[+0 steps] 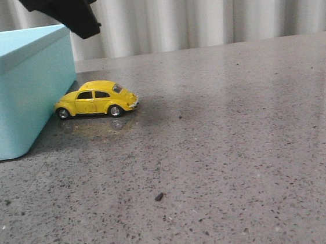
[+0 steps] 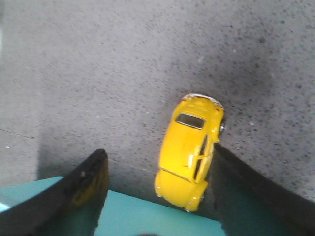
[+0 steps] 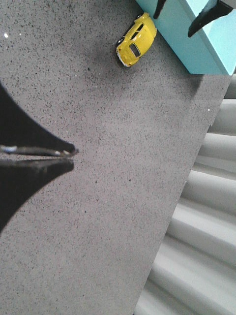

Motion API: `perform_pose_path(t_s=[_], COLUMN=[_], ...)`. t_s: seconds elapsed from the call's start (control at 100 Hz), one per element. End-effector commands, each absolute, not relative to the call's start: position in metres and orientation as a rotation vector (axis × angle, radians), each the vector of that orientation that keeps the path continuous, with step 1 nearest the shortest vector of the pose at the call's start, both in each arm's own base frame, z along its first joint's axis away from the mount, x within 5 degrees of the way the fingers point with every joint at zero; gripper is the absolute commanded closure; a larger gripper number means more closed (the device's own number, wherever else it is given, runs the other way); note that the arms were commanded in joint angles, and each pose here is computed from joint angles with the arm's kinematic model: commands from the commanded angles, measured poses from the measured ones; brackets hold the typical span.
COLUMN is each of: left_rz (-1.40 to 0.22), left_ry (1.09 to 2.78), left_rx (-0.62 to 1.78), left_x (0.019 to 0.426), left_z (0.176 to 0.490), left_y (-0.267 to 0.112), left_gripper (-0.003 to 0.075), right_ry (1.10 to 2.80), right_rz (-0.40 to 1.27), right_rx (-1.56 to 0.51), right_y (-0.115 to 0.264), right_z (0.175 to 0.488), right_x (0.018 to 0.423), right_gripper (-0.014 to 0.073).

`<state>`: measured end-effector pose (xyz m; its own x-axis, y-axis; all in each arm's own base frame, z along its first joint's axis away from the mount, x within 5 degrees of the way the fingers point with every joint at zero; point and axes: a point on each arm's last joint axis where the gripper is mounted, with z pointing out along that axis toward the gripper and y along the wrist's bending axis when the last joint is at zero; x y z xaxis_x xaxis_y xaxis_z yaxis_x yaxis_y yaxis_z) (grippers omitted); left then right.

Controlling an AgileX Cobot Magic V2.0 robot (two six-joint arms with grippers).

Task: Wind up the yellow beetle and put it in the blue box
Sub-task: 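Lower the left gripper down around the yellow car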

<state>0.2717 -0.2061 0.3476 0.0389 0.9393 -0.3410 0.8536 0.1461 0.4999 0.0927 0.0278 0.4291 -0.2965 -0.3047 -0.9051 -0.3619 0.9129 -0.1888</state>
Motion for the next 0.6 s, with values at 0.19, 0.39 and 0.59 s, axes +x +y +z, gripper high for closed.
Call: perform_pose_path(t_s=[0.19, 0.39, 0.59], left_rz=[0.073, 0.061, 0.083], left_ry=[1.831, 1.893, 1.802], left_rx=[1.651, 1.624, 1.798], left_x=[0.273, 0.286, 0.293], left_z=[0.355, 0.347, 0.342], left_y=[-0.212, -0.202, -0.188], left_gripper=[0.021, 0.0264, 0.0271], right_ry=[1.794, 1.786, 1.786], right_rz=[0.074, 0.096, 0.096], right_rx=[-0.49, -0.519, -0.52], right_y=[0.03, 0.033, 0.033], right_z=[0.443, 0.443, 0.443], right_x=[0.092, 0.091, 0.091], right_gripper=[0.0636, 0.0636, 0.0636])
